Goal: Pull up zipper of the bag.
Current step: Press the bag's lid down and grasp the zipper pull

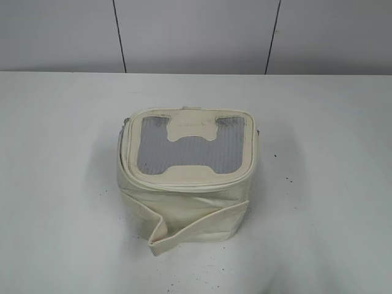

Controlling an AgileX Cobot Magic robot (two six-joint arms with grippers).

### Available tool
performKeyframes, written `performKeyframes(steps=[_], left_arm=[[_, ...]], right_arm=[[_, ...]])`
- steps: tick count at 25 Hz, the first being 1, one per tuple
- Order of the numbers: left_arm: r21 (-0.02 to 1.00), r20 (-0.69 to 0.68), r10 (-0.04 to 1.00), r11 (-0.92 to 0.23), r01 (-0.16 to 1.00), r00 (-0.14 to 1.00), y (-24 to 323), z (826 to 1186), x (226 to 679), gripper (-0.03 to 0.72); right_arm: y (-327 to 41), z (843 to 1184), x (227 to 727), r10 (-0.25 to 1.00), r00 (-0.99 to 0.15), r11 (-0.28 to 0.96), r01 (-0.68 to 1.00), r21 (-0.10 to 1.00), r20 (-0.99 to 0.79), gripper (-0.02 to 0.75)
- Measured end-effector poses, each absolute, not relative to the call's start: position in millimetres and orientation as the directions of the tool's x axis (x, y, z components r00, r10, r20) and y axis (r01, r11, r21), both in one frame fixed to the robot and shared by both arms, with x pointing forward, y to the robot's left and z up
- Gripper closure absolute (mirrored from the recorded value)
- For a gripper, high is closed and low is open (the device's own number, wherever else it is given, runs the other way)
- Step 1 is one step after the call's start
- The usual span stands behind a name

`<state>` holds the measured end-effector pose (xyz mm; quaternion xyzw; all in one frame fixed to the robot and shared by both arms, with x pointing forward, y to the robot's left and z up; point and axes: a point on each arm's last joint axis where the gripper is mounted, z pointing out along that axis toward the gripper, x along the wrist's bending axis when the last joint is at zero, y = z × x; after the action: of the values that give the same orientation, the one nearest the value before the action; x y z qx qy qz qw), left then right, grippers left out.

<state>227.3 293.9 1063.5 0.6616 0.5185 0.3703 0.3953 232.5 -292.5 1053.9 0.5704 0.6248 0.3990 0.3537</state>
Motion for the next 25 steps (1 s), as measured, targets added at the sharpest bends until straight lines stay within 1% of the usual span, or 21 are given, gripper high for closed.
performKeyframes(steps=[25], left_arm=[[0.907,0.08,0.979,-0.15,0.393,0.188,293.9,1063.5,227.3,0.479]], right_arm=[[-292.5,1053.9,232.5,0.995,-0.099,0.031,0.431,0.902,0.013,0.226]])
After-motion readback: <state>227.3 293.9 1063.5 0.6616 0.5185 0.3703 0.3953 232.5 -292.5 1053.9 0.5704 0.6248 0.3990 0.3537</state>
